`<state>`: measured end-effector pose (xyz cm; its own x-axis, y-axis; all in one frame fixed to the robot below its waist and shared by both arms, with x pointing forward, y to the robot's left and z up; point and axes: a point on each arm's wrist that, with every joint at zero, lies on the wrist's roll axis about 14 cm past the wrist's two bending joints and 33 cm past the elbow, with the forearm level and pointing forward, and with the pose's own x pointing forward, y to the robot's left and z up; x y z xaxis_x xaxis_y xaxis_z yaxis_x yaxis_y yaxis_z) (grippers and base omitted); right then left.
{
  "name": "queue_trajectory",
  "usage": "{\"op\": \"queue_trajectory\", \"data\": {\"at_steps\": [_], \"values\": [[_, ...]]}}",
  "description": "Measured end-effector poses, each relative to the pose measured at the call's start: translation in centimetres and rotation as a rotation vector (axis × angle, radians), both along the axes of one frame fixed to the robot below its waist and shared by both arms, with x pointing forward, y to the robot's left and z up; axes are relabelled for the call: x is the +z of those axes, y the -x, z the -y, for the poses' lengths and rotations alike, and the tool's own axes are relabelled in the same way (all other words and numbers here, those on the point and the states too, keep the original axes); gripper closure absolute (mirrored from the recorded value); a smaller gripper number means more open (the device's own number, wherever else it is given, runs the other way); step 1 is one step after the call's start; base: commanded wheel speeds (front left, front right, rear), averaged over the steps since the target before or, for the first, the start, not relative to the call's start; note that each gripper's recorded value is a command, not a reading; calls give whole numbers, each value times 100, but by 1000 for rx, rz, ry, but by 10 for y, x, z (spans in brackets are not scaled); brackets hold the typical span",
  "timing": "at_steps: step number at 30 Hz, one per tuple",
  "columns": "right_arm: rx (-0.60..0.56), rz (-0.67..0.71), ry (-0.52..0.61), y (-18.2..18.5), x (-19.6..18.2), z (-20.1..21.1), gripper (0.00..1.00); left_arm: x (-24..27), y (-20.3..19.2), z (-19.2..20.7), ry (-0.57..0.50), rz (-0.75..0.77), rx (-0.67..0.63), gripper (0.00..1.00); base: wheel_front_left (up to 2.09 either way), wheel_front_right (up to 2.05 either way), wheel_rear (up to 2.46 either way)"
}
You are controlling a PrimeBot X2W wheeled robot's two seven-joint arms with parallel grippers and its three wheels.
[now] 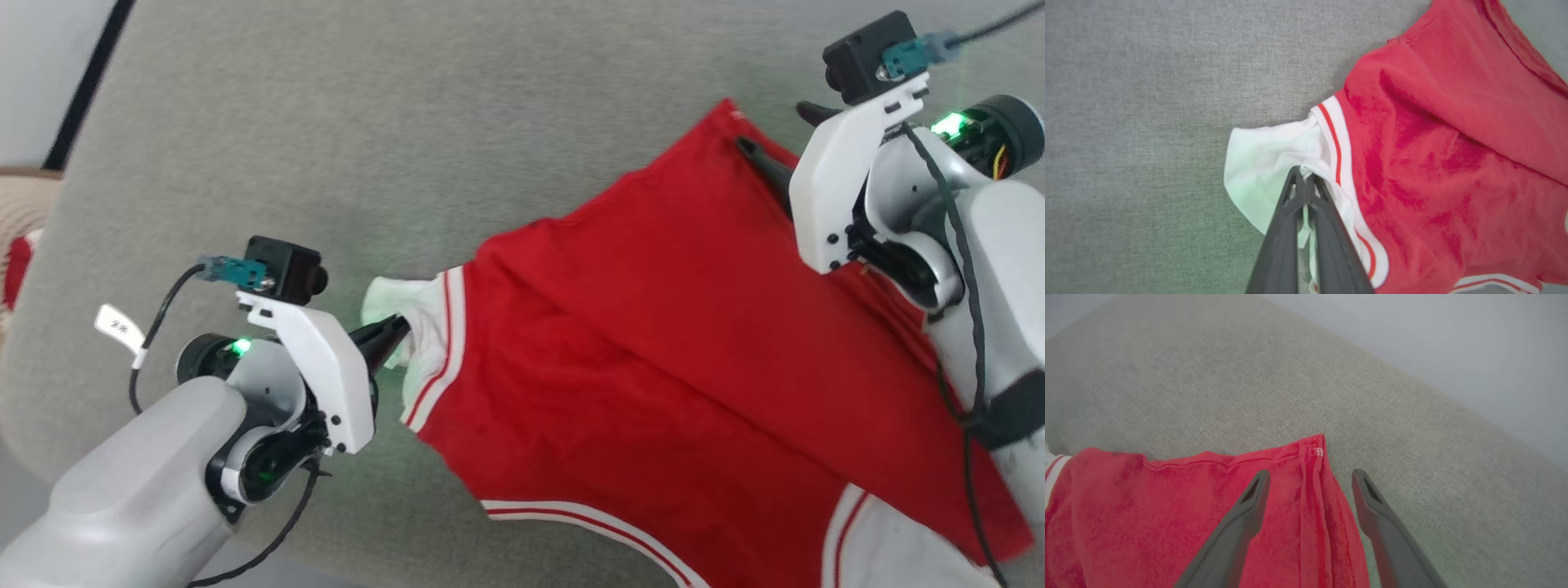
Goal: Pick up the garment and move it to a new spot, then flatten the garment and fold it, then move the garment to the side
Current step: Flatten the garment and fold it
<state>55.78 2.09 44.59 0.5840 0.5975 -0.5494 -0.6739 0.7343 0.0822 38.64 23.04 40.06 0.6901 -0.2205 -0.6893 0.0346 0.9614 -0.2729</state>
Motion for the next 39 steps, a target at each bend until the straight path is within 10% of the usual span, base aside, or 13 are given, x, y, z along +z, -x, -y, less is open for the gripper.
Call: {"op": "queue_trajectory", "data": {"at_steps": [16,17,18,39], "values": [[142,-365,359,5,-81,-12,0,-16,16,-19,-2,-48,68,100,0,0,0],[141,-376,376,5,-81,-9,32,-16,16,-20,-2,-48,68,100,0,0,0],[143,-369,388,4,-79,-7,100,-17,17,-21,-3,-51,69,100,0,0,0],[-60,-8,210,-32,57,71,100,119,-74,-60,-237,153,-51,100,0,0,0]]}}
